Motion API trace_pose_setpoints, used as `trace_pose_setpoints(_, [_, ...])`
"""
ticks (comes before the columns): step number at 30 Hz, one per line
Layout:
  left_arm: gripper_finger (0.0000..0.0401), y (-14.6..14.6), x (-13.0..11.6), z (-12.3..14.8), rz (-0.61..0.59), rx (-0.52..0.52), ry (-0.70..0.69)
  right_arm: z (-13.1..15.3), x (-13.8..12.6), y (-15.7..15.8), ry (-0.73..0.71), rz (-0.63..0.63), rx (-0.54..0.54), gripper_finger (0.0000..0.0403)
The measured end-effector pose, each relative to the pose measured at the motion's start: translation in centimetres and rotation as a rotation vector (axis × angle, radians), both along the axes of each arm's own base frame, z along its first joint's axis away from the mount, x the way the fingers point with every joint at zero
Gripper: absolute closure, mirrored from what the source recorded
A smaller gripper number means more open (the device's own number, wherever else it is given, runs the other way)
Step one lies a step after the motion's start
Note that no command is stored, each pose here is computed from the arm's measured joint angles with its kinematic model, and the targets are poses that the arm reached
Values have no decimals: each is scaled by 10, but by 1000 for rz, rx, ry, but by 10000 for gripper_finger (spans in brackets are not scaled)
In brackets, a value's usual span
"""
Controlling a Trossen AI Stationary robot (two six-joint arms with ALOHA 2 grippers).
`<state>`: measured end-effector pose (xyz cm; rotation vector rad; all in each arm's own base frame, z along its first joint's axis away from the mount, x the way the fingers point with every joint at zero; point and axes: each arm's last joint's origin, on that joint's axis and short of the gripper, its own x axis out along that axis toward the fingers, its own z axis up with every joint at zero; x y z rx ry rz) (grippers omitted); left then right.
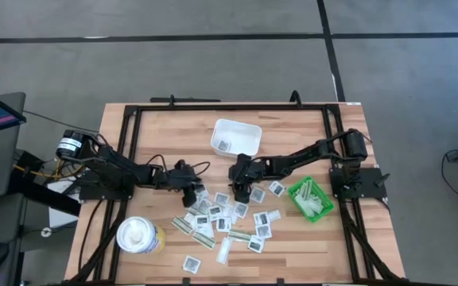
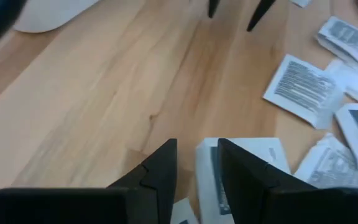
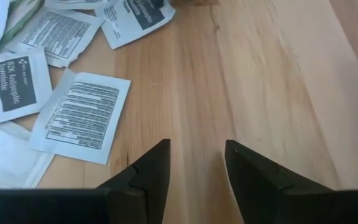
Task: Pick & Place First Aid Supplies
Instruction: Put the towelette pack into the white bin
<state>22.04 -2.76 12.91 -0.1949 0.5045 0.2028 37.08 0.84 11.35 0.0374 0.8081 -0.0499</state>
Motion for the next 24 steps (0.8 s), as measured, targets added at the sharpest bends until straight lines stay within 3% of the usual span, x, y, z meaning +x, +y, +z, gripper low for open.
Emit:
trace_pose_setpoints(11, [281, -1, 1, 0, -21, -11, -6, 0, 0, 0, 6, 1, 0, 256])
trace_pose_setpoints(18, [282, -2, 9, -17, 2, -11, 14, 0, 0, 0, 0, 1, -1, 256])
trace_pose_setpoints(24, [322, -2, 11, -21, -20, 20, 12, 1, 0, 0, -1, 1, -2, 256])
